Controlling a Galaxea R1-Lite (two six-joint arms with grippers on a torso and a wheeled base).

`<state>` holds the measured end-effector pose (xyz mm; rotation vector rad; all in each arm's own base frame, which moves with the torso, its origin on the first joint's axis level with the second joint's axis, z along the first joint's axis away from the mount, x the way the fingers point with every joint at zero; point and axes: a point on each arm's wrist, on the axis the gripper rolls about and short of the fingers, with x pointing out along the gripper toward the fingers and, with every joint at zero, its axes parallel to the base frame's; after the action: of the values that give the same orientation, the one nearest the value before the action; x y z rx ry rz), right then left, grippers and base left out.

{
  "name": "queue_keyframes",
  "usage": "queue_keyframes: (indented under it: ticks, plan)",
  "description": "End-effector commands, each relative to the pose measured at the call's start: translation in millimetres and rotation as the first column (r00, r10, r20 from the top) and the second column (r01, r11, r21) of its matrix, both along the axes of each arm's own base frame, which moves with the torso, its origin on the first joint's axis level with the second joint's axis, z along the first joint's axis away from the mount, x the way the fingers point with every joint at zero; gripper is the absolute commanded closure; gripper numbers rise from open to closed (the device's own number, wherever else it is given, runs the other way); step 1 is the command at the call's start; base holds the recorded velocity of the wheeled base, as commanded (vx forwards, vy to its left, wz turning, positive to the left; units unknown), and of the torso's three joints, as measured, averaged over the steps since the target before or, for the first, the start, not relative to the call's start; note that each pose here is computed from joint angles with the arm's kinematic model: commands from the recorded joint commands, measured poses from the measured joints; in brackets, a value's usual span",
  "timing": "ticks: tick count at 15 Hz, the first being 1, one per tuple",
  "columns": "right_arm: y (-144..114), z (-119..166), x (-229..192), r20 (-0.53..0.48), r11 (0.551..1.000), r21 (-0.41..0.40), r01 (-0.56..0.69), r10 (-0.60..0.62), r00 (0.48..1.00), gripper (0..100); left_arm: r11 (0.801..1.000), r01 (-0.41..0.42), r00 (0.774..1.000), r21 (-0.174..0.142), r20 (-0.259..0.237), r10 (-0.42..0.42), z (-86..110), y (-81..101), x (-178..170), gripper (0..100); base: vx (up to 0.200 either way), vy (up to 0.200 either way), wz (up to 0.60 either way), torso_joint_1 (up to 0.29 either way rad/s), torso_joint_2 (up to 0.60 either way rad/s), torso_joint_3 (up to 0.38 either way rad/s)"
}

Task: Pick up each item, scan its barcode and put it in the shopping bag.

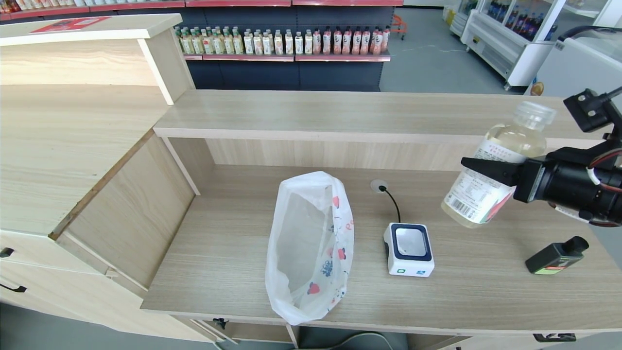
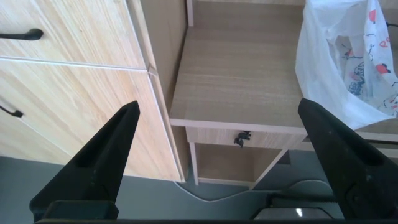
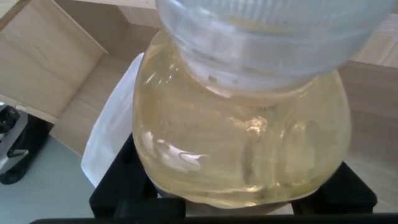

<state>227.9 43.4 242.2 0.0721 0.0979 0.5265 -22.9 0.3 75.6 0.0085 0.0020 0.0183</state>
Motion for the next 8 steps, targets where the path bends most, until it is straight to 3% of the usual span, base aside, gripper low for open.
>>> queue_keyframes:
  ticks: [1, 7, 8]
  plan:
    - [-1, 3, -7, -0.004, 1.0, 0.011, 0.0, 0.0, 1.0, 100, 1.0, 0.0, 1.0, -0.001, 0.0, 0.0, 0.0, 0.0, 0, 0, 0.0, 0.2, 0.0, -0.007, 0.0, 0.002]
    - [8, 1, -9, -0.041, 0.999, 0.017, -0.043, 0.044, 0.998, 100, 1.0, 0.0, 1.0, -0.002, 0.0, 0.0, 0.0, 0.0, 0, 0, 0.0, 0.2, 0.0, 0.003, 0.0, 0.002]
    - [13, -2, -8, -0.06, 0.998, 0.014, -0.064, 0.065, 0.996, 100, 1.0, 0.0, 1.0, -0.001, -0.001, 0.0, 0.0, 0.0, 0, 0, 0.0, 0.0, 0.0, 0.0, 0.0, 0.0]
